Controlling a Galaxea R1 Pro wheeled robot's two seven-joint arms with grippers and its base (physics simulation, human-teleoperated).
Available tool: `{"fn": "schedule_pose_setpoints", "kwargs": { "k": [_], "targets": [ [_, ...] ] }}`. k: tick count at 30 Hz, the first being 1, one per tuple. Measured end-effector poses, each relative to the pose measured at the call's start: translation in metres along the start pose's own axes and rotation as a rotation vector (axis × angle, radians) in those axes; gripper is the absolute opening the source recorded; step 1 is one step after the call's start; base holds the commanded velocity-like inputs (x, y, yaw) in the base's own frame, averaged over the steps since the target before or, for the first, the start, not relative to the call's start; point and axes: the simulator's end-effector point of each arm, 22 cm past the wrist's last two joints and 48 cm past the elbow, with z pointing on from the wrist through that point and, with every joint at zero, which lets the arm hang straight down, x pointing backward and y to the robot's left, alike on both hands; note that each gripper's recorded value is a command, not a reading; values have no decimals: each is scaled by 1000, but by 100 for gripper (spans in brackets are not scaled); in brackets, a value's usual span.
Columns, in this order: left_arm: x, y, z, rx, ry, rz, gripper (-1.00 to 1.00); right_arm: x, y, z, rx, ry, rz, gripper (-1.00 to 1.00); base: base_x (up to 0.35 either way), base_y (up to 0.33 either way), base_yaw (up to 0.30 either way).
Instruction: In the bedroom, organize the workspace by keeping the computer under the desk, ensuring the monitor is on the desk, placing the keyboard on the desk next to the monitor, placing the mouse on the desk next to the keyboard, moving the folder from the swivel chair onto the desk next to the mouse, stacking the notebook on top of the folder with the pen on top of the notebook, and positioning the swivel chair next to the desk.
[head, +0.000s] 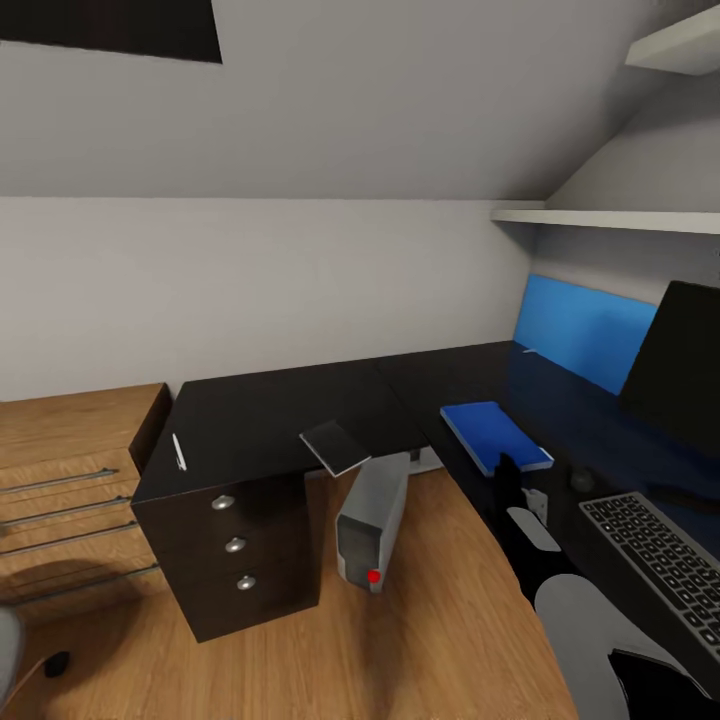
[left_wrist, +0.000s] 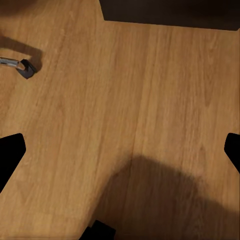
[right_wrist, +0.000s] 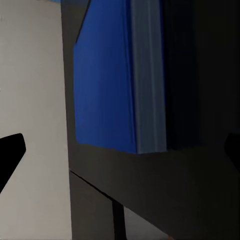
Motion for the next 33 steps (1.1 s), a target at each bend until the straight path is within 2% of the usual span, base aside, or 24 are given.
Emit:
{"fn": "schedule_pose_setpoints", "kwargs": {
  "k": [5,7,10,19,20,21,25,28,30,33],
  "targets": [
    [0,0,0,0,0,0,100,4,1,-1,-3,7,-9,100,-16,0,0],
    [-2,0,-3,0,0,0,100,7,6,-2,-9,16,-24,100,-3,0,0],
    [-5,1,-7,0,1,0,100,22,16,-6,-28,46,-77,100,0,0,0],
    [-15,2,-19,-1,2,0,100,41,51,-15,-83,87,-136,100,0,0,0],
    [-16,2,-21,-1,2,-1,100,56,58,-19,-104,117,-176,100,0,0,0],
    [-17,2,-22,-1,2,-1,100,61,61,-20,-109,126,-186,100,0,0,0],
    [-21,3,-27,-1,2,-2,100,75,68,-27,-116,148,-196,100,0,0,0],
    [-21,3,-27,-1,3,-2,100,105,66,-36,-117,197,-212,100,0,0,0],
    [-21,2,-28,1,2,0,100,132,58,-46,-114,248,-260,100,0,0,0],
    [-21,1,-28,2,2,3,100,153,46,-54,-101,290,-303,100,0,0,0]
  ]
}}
